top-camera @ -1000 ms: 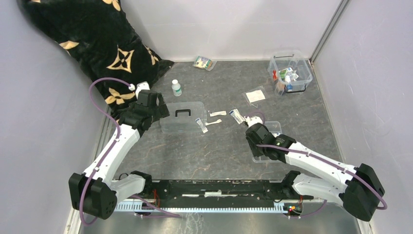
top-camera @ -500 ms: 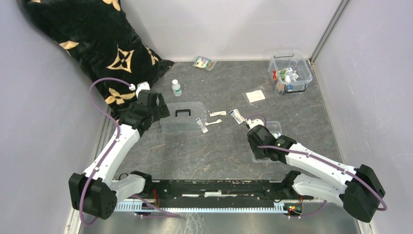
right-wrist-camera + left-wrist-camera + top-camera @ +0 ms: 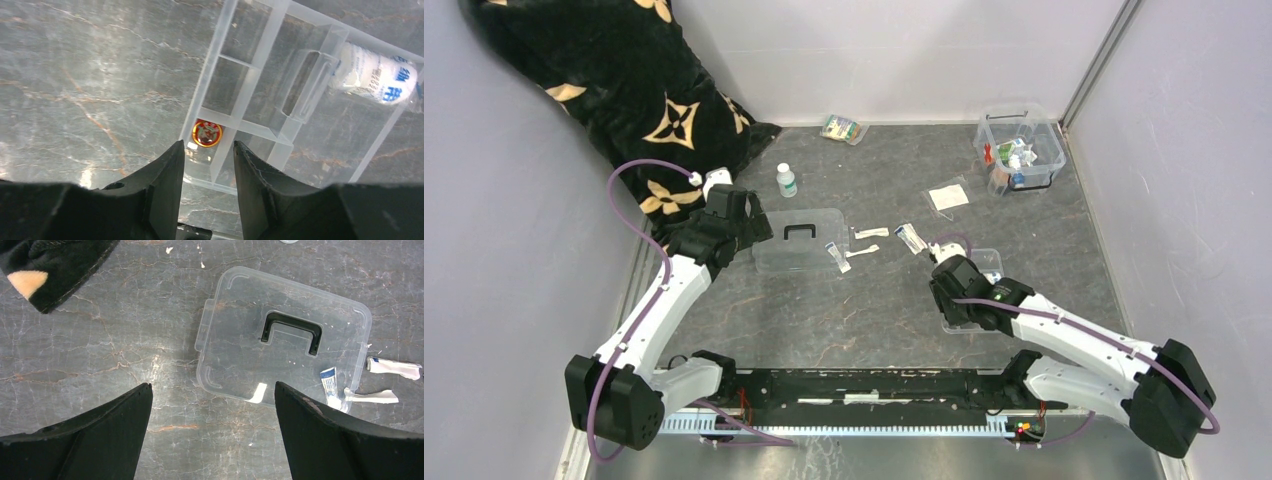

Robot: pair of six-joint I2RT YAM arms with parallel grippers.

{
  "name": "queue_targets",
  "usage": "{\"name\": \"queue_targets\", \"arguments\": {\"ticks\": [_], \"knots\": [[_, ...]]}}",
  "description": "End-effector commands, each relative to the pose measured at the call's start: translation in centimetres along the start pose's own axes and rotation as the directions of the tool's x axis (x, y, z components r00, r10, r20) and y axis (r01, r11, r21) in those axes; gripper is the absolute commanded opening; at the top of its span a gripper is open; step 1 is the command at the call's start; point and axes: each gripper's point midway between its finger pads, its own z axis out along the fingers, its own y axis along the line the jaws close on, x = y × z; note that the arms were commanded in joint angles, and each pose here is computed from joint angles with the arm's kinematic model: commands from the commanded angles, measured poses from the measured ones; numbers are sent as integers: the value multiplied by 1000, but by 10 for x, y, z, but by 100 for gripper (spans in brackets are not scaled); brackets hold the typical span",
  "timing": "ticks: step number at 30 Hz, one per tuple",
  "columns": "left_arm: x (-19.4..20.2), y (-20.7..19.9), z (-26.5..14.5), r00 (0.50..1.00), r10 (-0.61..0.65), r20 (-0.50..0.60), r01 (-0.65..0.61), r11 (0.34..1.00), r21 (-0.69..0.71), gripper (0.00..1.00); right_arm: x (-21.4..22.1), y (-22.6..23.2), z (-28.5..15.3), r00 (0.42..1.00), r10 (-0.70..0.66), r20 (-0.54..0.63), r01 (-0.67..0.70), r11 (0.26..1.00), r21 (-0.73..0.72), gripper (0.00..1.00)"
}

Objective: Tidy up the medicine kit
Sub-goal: Place the medical item at the medicine box compartment, then pick up the pill bottle at the center of the board.

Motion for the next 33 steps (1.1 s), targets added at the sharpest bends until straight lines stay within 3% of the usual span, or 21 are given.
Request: {"name": "queue_targets", "arguments": {"ticks": [1,8,15,20,28,33], "knots": [[-11,-2,-2,999,11,40,-12,1000,20,97,-38,19,-14,991,15,136,0,994,-108,48],[-6,-12,1,1000,22,18,-23,997,71,97,-79,36,-27,962,68,264,-17,982,-189,50],[0,-20,8,999,30,-14,-29,995,100,97,-127,47,-33,908,157,389,-71,971,-228,65],[2,-21,10,999,36,-21,-34,994,102,96,-148,49,-32,894,148,423,-65,977,-205,66],[-1,-30,15,998,47,-28,-44,991,127,96,-140,44,-25,910,144,388,-80,981,-178,68],[-34,-57,27,1000,26,2,-26,985,168,96,-131,49,-27,914,124,386,-41,976,-215,69]]}}
